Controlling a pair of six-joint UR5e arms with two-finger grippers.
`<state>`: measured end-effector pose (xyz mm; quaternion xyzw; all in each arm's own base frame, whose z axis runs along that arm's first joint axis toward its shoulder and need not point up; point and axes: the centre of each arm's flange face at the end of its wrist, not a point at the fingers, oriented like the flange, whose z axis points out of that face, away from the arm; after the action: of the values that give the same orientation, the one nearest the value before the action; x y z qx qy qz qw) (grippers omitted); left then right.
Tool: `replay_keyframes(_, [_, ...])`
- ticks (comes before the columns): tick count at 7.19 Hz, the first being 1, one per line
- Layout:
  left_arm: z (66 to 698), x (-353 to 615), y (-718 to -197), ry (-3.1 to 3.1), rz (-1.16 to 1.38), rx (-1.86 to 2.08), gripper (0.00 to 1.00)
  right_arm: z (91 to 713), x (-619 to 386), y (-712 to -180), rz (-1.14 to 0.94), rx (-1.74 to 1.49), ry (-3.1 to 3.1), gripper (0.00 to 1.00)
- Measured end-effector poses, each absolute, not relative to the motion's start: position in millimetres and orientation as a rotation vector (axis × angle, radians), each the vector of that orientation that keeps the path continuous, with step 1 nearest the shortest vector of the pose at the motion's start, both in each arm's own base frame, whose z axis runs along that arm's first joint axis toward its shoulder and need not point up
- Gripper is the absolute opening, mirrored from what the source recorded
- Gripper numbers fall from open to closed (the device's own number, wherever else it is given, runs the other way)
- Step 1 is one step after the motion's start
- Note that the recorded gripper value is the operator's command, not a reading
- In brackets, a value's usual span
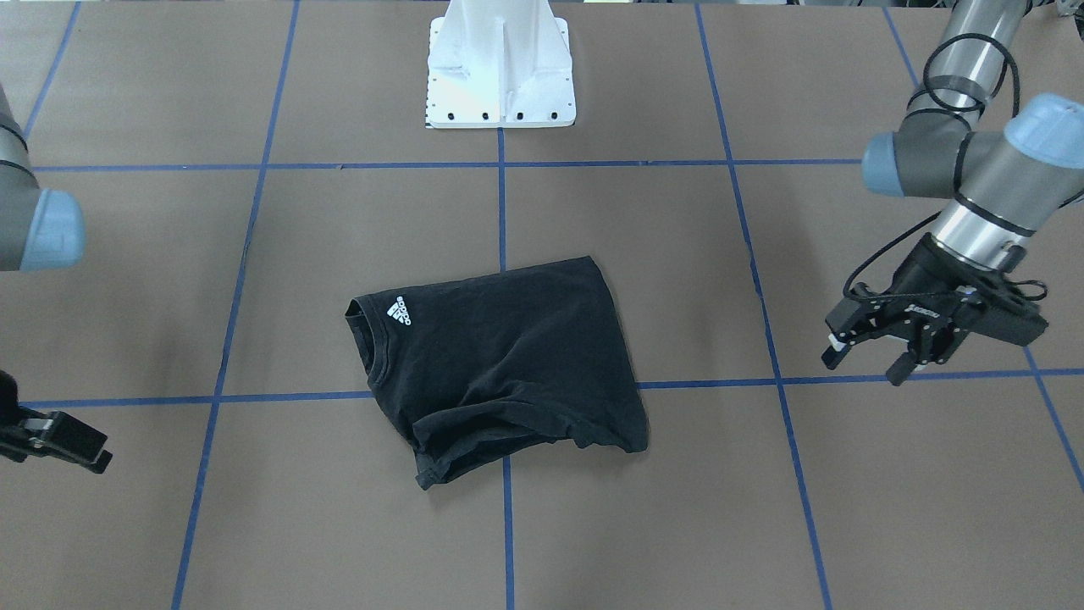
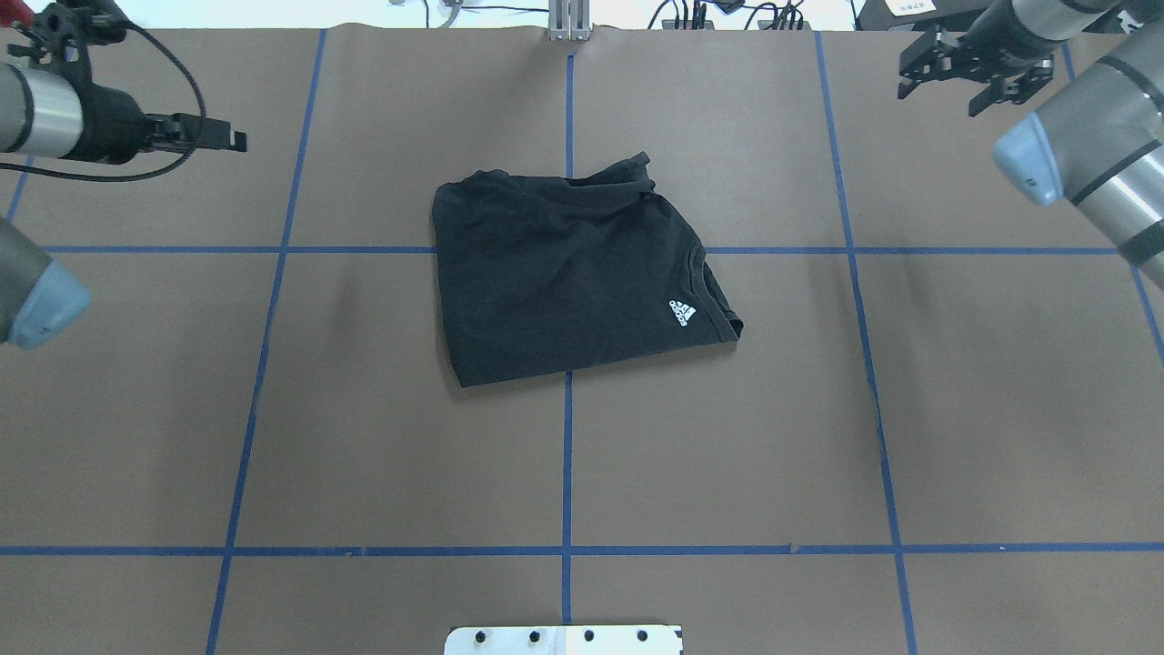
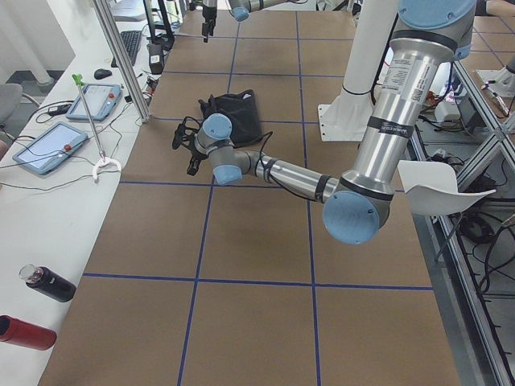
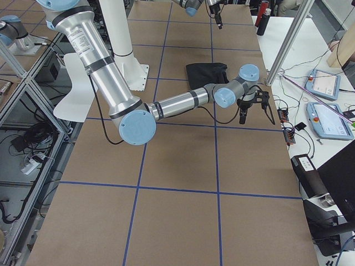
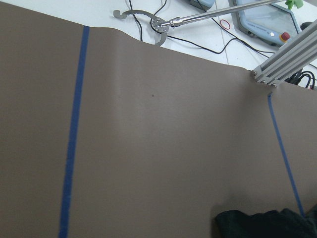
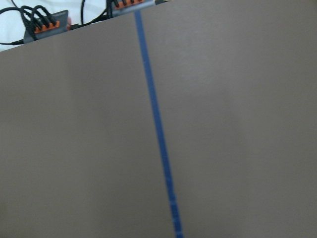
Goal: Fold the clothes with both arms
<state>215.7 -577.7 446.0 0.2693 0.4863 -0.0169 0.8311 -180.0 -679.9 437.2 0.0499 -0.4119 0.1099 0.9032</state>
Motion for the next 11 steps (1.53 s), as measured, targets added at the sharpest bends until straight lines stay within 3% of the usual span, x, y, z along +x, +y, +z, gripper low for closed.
replay_keyframes(4, [542.0,59.0,-558.3,0.805,0.231,0.563,0.99,538.6,-53.8,-649.2,0.050,0.108,-0.762,1.00])
replay_keyframes(7, [532.5,-10.4,-511.6,0.781,0.194,0.432,0.99,581.7,40.7,-614.6,-0.038,0.042,-0.717,1.00])
replay_keyframes(11, [508.8,-38.5,-449.2,0.738,0.262,0.360,0.99,581.3,57.2,-514.6,-0.077,0.020,-0.713,1.00])
